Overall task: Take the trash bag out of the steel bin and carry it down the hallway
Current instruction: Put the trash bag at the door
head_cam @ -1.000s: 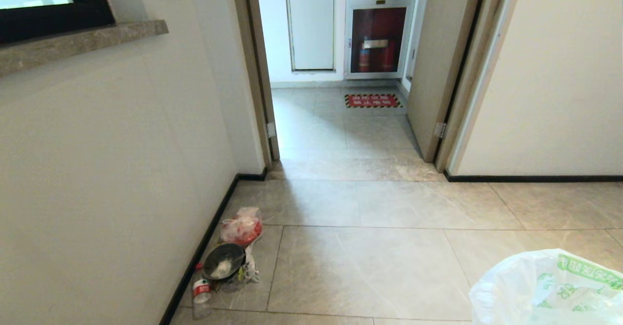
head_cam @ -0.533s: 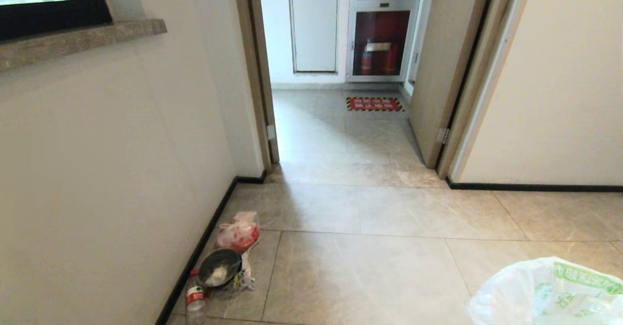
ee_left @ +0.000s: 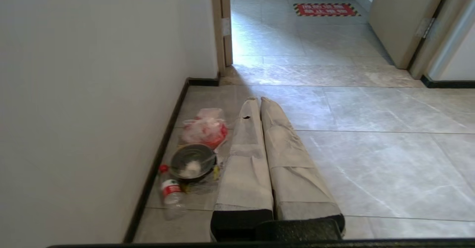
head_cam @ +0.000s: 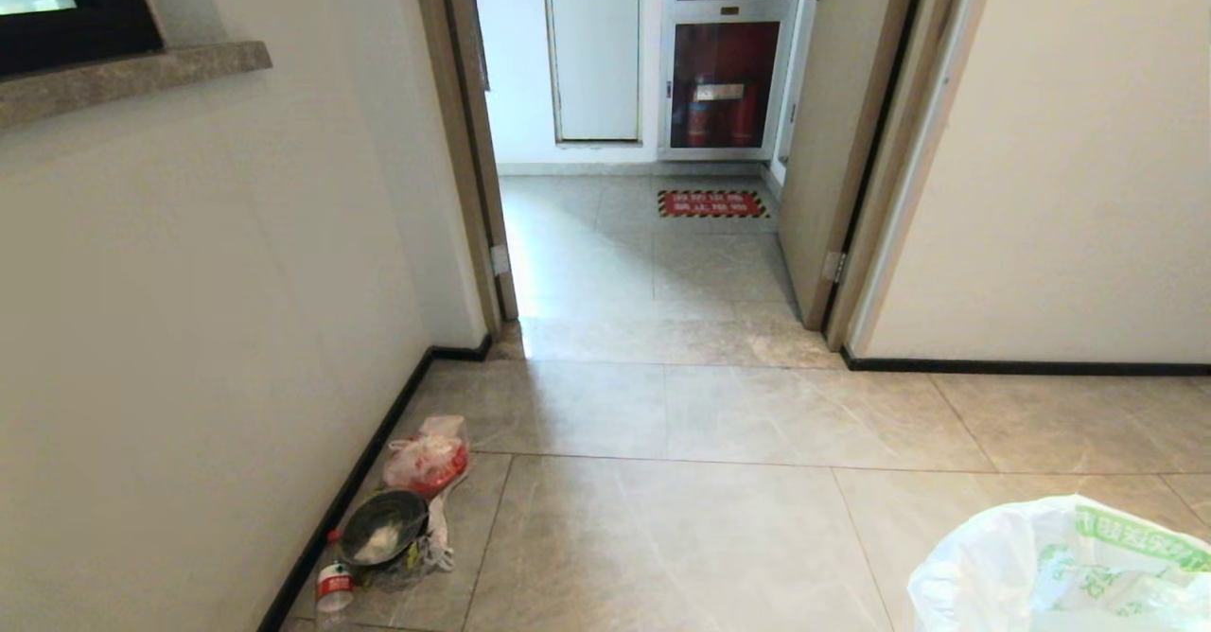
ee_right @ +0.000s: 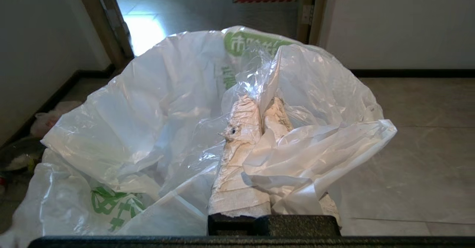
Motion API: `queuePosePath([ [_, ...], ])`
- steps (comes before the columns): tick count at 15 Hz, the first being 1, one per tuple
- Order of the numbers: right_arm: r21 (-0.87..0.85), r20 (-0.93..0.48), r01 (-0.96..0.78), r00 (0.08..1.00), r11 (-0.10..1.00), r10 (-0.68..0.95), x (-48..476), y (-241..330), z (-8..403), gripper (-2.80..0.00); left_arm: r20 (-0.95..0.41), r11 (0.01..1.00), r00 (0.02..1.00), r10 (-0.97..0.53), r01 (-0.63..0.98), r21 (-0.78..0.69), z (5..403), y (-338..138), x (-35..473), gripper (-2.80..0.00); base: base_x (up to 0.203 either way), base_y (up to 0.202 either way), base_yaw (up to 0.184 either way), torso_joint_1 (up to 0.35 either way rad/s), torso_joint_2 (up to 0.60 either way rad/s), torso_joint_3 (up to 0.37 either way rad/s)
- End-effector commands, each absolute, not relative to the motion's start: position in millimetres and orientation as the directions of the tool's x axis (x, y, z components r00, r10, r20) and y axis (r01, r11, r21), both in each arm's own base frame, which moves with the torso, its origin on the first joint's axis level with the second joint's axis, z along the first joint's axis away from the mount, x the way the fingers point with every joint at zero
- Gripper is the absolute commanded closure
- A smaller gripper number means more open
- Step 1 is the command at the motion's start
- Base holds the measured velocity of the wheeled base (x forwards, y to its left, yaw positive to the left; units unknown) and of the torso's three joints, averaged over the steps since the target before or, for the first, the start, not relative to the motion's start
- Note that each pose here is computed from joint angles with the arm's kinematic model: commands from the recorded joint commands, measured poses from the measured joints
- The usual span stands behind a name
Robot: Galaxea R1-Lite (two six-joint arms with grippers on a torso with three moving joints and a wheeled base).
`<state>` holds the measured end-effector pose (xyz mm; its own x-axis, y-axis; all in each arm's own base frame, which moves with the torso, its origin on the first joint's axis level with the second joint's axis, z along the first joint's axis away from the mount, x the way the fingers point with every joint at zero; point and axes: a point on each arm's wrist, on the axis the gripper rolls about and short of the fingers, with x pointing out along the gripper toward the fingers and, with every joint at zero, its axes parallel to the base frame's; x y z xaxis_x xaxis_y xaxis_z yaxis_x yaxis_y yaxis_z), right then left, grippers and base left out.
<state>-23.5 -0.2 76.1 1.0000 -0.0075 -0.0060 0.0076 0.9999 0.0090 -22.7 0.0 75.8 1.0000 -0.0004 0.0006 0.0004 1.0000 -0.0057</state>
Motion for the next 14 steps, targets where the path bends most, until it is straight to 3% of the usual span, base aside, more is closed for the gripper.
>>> queuePosePath([
  [1, 0.009, -0.005, 0.009, 1.000, 1.000, -0.009, -23.6, -0.2, 76.3, 0.00, 0.000, 1.000, 1.000, 0.000, 0.000, -0.006, 75.7, 0.0, -22.7, 0.00, 0.000, -0.185, -0.003, 0.001, 0.00, 0.006],
  [3, 0.009, -0.006, 0.008, 1.000, 1.000, -0.008, -23.6, -0.2, 76.2, 0.00, 0.000, 1.000, 1.000, -0.001, 0.001, -0.006, 75.7, 0.0, -22.7, 0.00, 0.000, -0.142, -0.003, 0.001, 0.00, 0.002],
  [14, 0.009, -0.006, 0.008, 1.000, 1.000, -0.008, -23.5, -0.2, 76.4, 0.00, 0.000, 1.000, 1.000, -0.002, 0.002, -0.005, 75.7, 0.0, -22.7, 0.00, 0.000, 0.000, 0.007, 0.000, 0.00, 0.001],
])
